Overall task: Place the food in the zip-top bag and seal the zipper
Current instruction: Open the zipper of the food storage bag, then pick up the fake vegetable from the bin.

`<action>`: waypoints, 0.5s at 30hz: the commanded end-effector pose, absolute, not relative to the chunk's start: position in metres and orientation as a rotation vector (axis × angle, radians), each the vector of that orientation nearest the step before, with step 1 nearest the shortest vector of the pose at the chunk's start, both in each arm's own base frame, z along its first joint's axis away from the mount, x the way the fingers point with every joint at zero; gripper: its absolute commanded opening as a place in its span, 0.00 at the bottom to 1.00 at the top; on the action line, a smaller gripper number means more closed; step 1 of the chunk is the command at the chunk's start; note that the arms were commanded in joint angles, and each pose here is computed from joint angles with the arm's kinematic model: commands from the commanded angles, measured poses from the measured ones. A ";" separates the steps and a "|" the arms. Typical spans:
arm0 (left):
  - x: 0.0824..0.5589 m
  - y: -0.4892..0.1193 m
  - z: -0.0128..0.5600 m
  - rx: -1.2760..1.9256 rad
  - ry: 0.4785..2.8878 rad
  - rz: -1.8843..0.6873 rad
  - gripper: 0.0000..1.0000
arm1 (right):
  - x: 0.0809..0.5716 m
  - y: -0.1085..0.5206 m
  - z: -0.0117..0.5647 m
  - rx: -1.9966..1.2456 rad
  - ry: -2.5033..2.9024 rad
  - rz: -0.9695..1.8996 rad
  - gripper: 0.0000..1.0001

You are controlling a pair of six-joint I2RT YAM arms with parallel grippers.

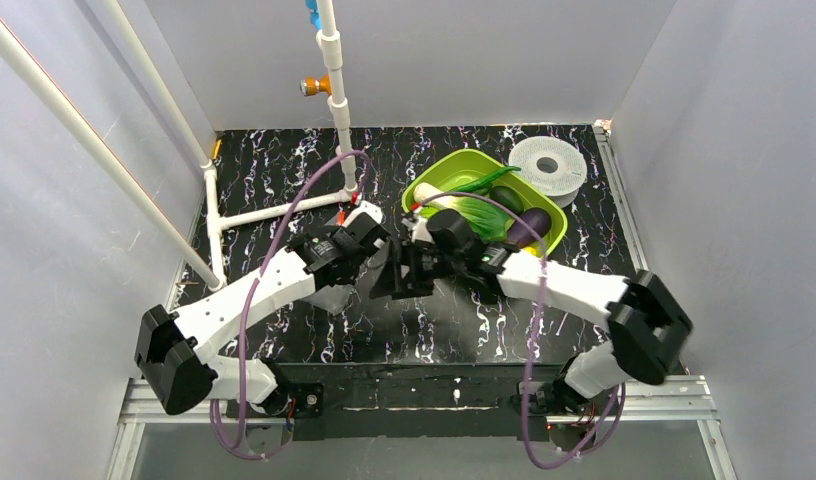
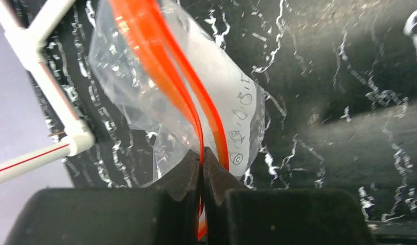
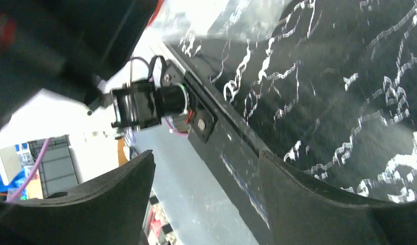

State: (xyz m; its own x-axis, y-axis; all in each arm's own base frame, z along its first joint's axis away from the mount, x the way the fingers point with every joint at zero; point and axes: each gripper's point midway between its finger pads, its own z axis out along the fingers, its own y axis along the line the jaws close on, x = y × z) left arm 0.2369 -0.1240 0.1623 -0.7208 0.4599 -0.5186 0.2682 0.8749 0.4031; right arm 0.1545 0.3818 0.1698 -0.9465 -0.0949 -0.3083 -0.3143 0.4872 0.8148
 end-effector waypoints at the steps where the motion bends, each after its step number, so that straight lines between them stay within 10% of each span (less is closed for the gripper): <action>1: 0.254 -0.162 0.170 0.457 2.402 -0.014 0.00 | 0.159 0.332 0.181 -0.315 2.431 1.328 0.82; 15: 0.248 -0.067 0.276 0.382 2.153 0.386 0.00 | 0.274 0.144 0.183 0.093 2.376 0.234 0.88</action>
